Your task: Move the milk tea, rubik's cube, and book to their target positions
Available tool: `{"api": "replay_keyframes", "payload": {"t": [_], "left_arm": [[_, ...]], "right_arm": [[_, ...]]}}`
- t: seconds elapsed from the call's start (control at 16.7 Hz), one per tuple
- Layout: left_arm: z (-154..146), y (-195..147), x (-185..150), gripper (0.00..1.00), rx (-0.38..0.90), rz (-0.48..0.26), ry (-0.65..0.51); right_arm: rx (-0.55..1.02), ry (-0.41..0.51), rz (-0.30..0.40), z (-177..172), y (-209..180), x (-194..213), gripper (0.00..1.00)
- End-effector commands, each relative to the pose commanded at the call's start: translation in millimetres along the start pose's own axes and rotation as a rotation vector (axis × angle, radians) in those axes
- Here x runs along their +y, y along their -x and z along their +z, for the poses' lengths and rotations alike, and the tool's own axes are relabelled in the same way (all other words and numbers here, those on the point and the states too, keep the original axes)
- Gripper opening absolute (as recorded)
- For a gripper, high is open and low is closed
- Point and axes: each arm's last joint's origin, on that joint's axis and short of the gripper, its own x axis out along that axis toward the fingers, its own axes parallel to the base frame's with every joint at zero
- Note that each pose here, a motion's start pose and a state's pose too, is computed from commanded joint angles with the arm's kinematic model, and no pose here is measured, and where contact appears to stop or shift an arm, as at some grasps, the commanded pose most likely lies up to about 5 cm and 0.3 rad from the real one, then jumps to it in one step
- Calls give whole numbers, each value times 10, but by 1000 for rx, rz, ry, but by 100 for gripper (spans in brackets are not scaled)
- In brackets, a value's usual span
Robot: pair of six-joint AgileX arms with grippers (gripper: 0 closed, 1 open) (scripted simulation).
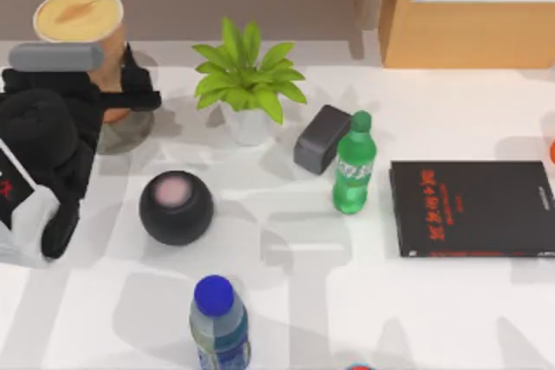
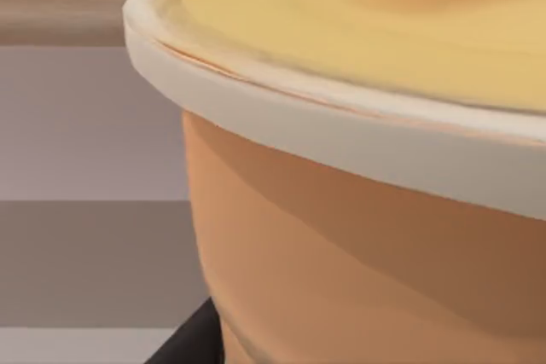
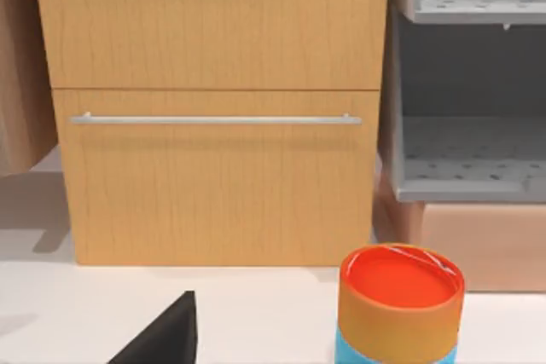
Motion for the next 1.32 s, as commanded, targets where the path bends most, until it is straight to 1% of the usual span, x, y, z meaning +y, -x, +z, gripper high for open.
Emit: {"api": "replay_keyframes", "payload": {"t": [0.12, 0.18, 0.72, 1.08, 1.32], "left_arm": [[0, 0, 0, 98, 0, 0, 0], [0, 0, 0, 100, 0, 0, 0], [6, 7, 1, 100, -3, 1, 0], [-15, 291, 5, 100, 3, 1, -1], [-18, 288, 18, 100, 4, 5, -1]], "right_arm": [[0, 0, 0, 0, 0, 0, 100], [0, 0, 0, 0, 0, 0, 100], [0, 0, 0, 0, 0, 0, 100], [0, 0, 0, 0, 0, 0, 100], [0, 0, 0, 0, 0, 0, 100]]}}
